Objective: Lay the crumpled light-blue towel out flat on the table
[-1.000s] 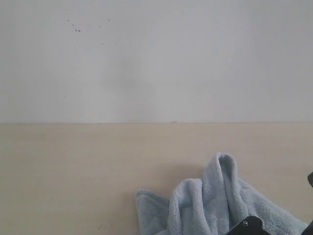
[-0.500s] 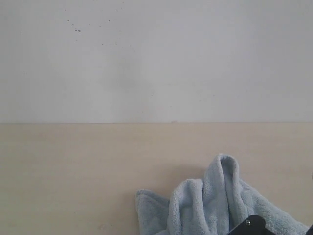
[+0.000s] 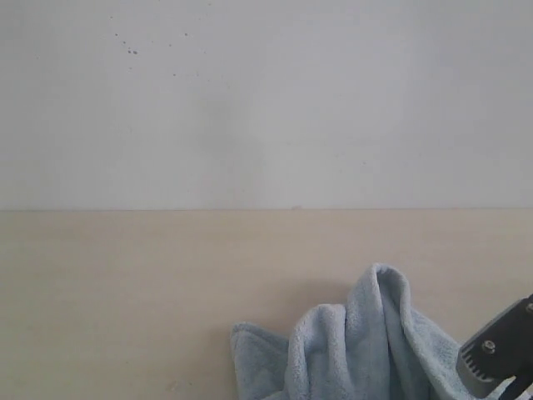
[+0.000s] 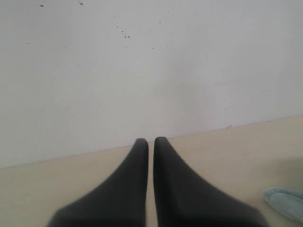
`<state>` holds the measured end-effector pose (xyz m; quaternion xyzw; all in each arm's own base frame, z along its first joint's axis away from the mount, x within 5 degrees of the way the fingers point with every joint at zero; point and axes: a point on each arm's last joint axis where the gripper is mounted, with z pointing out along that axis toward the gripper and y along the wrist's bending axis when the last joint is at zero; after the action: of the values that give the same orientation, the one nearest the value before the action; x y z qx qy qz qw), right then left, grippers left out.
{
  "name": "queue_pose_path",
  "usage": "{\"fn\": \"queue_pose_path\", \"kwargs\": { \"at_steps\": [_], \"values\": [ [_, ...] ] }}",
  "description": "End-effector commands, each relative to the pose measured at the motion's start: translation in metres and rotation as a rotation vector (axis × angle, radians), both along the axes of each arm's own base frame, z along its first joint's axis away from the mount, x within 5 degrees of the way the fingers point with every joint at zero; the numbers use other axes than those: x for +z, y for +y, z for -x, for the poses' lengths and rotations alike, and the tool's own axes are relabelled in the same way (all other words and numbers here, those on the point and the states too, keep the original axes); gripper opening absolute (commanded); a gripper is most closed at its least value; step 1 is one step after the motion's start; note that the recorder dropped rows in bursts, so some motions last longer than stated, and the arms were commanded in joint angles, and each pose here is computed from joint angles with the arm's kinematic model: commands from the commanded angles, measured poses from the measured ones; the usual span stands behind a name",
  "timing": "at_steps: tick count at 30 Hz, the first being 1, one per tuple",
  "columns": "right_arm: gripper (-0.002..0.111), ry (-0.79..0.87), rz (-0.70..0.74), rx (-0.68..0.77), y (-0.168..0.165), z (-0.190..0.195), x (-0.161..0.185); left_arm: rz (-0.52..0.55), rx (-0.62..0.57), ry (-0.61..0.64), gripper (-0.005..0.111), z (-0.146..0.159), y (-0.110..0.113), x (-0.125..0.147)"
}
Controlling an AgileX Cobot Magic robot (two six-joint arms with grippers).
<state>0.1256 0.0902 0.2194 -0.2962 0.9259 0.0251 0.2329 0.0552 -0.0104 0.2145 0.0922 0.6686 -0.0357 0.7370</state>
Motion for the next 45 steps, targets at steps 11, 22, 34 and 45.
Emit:
{"fn": "queue_pose_path", "kwargs": {
  "at_steps": [11,22,34,45],
  "values": [
    [0.01,-0.042,-0.003,-0.002,-0.004,0.001,0.006,0.012,0.003,0.004,0.004,0.0,0.0,-0.001],
    [0.01,-0.04,-0.001,-0.003,-0.004,0.001,0.006,0.831,-0.084,0.101,0.004,0.0,0.001,0.004],
    [0.01,-0.067,-0.026,0.008,-0.001,-0.001,0.007,0.772,-0.239,0.283,0.004,0.004,-0.011,0.001],
    [0.01,-0.067,-0.026,0.008,-0.001,-0.001,0.007,0.492,-0.372,0.432,0.004,-0.02,-0.039,0.032]
  ]
}}
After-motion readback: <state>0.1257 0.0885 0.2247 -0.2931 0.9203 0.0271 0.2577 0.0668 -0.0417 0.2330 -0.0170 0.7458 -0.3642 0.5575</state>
